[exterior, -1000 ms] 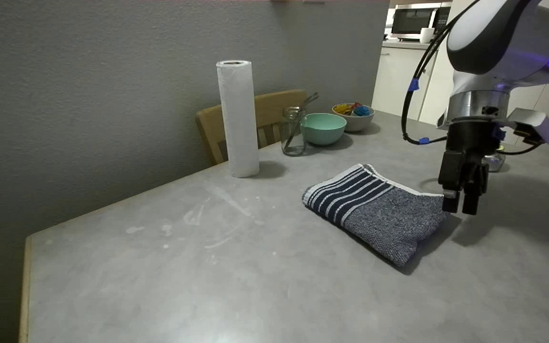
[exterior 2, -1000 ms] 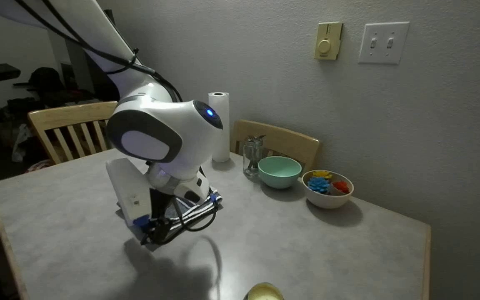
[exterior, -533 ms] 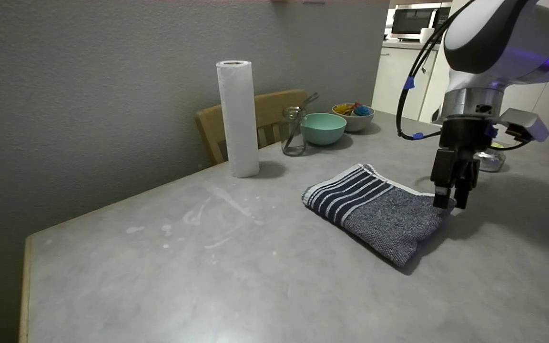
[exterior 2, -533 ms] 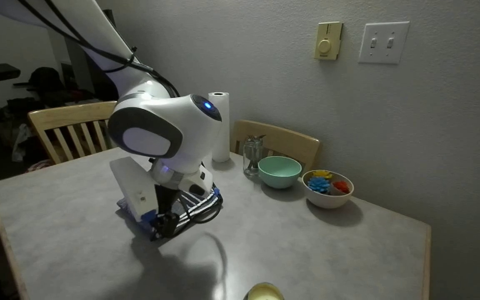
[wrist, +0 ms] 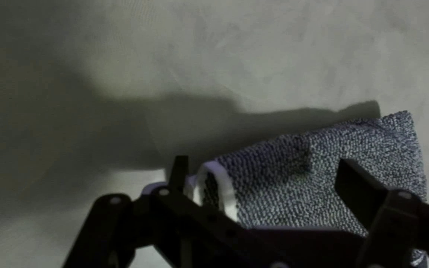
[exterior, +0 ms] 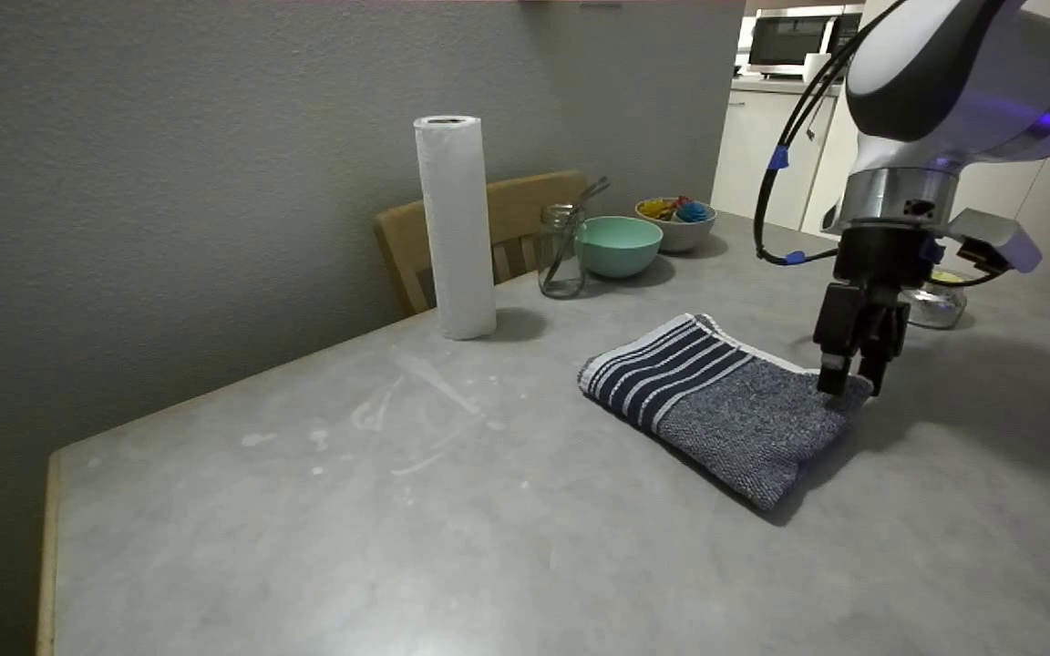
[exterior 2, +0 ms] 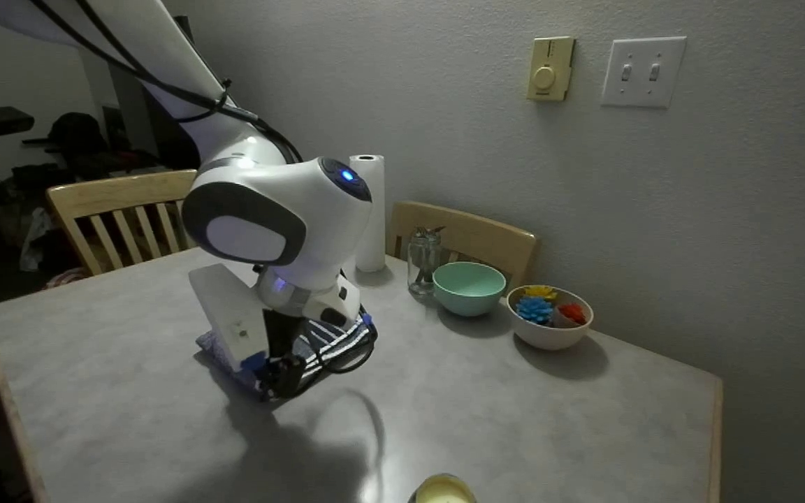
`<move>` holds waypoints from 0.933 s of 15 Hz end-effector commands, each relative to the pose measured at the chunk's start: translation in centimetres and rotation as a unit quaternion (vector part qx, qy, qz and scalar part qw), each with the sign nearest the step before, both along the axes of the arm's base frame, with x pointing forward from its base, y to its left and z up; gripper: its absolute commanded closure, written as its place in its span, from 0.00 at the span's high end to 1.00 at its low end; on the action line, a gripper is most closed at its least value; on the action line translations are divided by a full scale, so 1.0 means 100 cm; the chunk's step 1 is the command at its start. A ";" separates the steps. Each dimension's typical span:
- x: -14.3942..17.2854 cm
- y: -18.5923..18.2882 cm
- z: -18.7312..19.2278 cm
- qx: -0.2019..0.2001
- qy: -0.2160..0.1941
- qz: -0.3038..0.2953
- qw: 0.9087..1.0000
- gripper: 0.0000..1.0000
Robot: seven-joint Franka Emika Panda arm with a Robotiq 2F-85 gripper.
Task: Unfold the towel once
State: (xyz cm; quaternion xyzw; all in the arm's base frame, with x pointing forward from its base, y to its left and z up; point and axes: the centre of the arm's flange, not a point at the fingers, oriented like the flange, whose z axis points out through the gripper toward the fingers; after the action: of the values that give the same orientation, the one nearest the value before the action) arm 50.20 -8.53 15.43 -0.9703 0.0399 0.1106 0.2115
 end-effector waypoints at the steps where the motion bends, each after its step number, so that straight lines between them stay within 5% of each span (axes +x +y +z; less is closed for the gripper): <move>1: 0.001 -0.008 -0.016 0.017 -0.001 -0.012 1.000 1.00; 14: 0.008 0.013 0.001 0.013 0.016 -0.006 1.000 1.00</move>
State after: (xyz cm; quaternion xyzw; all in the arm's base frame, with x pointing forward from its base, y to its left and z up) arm 50.86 -8.03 14.49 -0.9660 0.0497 0.1161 0.2258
